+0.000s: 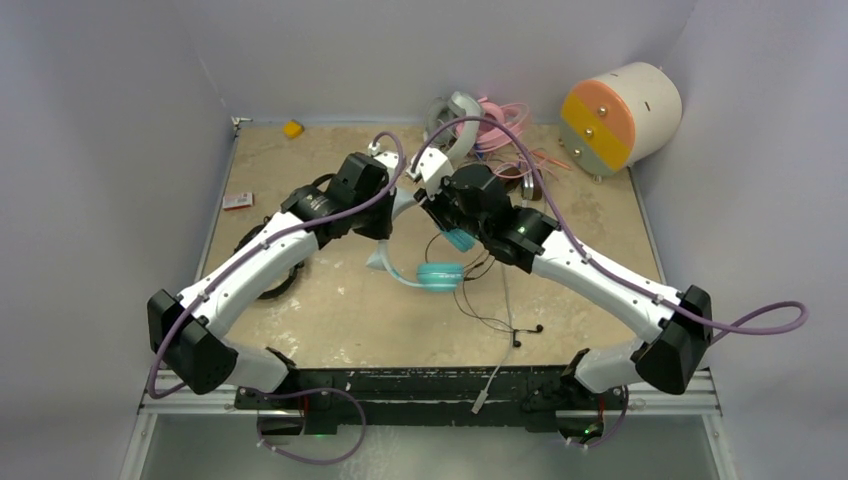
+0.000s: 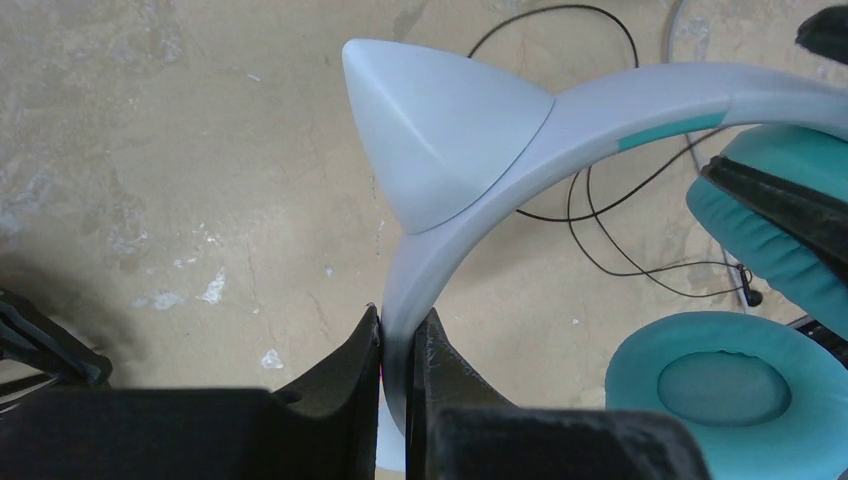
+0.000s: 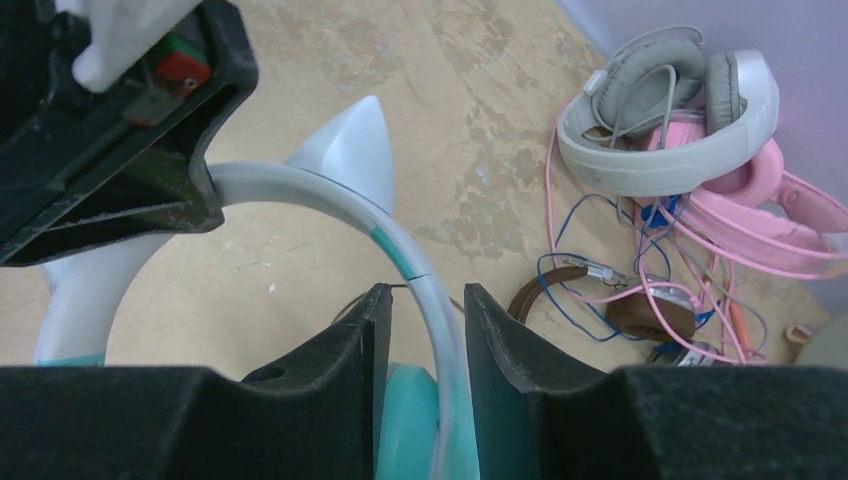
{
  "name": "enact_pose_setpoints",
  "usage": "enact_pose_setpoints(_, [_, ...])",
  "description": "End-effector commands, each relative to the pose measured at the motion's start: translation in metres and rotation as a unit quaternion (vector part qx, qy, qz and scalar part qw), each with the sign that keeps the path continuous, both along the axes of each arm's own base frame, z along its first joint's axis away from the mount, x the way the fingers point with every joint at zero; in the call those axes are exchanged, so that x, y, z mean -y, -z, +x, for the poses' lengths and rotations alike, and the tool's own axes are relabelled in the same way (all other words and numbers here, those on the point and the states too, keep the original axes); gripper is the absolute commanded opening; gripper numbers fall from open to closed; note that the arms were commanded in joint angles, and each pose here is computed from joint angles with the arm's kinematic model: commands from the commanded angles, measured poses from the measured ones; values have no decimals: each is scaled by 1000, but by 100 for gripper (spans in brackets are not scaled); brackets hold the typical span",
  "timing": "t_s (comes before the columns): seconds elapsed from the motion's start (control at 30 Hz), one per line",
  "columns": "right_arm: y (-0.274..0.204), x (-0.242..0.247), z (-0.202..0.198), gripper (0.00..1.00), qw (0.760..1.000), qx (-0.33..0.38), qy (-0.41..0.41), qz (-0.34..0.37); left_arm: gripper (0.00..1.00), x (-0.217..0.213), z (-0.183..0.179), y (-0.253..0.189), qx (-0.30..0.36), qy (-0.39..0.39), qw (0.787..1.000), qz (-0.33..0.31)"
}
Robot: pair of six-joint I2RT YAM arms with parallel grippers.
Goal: Wrap the headphones
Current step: Wrap the headphones cable around the headphones.
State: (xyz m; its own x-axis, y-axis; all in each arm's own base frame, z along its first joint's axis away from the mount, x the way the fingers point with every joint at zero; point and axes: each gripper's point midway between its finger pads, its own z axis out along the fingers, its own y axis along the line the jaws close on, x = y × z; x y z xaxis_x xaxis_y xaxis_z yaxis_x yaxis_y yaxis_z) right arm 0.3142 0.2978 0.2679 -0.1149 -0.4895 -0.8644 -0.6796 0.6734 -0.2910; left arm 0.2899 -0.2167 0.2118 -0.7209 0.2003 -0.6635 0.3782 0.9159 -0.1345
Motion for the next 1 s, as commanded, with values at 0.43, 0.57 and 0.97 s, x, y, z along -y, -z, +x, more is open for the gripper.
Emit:
enact_pose_setpoints(0.43, [1, 104, -13, 51, 972, -108, 109, 176, 0, -49, 10, -26, -7, -71, 991, -114])
enact_pose_setpoints(0.57, [43, 101, -23, 65, 968, -144, 103, 177, 0, -68, 12, -35, 22, -100, 989, -106])
enact_pose_setpoints(0.97, [96, 121, -49, 84, 949, -90, 125, 276, 0, -94, 10, -75, 72, -152, 982, -91])
